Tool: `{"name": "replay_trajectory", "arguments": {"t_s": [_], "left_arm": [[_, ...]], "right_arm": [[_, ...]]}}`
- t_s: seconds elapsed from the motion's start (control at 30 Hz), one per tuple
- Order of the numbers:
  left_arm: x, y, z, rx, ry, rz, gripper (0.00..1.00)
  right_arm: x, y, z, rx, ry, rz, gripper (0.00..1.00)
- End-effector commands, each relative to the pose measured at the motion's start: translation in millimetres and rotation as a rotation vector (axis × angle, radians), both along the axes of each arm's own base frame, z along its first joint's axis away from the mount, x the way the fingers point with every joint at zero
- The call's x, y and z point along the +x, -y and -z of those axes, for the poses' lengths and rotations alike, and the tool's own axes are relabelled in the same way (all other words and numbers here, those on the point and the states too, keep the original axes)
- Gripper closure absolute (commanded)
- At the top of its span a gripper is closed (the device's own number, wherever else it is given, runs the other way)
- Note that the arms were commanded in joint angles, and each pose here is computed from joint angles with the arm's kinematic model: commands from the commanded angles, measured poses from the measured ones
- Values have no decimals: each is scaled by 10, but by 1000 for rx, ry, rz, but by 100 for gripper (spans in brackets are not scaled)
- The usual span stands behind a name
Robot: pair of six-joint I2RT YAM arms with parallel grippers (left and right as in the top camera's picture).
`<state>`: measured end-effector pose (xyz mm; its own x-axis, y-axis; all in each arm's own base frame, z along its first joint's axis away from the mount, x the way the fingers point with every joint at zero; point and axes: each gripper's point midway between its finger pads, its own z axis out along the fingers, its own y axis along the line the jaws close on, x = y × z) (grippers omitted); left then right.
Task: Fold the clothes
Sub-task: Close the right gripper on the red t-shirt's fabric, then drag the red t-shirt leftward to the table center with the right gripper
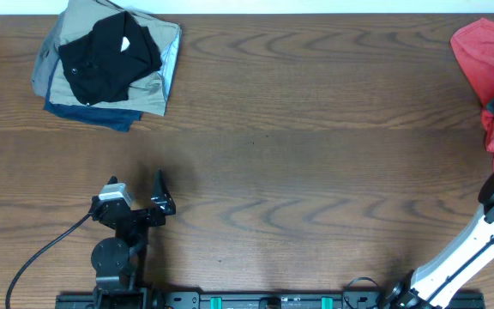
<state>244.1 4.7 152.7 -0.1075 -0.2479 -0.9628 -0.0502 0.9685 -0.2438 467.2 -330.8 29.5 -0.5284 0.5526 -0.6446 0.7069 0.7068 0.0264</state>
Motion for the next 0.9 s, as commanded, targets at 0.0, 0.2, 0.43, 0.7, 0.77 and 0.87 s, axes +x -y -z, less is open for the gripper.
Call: {"name": "replay_trajectory", "arguments": {"t_s": [0.0, 0.2, 0.43, 0.7, 0.77, 0.87], "left_arm": [[-1, -36, 174, 11, -45, -18, 2], [-1, -36, 174, 11, -45, -18, 2], [-1, -36, 174, 11, -45, -18, 2], [-1, -36, 174, 11, -45, -18, 2], [-1, -36, 174, 11, -45, -18, 2], [-1, -36, 174, 11, -45, -18, 2]], "right_arm": [[212, -237, -289, -26, 42, -56, 99], [444, -653, -465, -35, 64, -139, 99], [733, -1449, -613, -21, 74, -292, 99], [954, -2948, -529, 75, 58, -594, 99], [938, -3415, -507, 99, 47, -683, 99], [825, -4097, -459, 136, 18, -791, 99]]}}
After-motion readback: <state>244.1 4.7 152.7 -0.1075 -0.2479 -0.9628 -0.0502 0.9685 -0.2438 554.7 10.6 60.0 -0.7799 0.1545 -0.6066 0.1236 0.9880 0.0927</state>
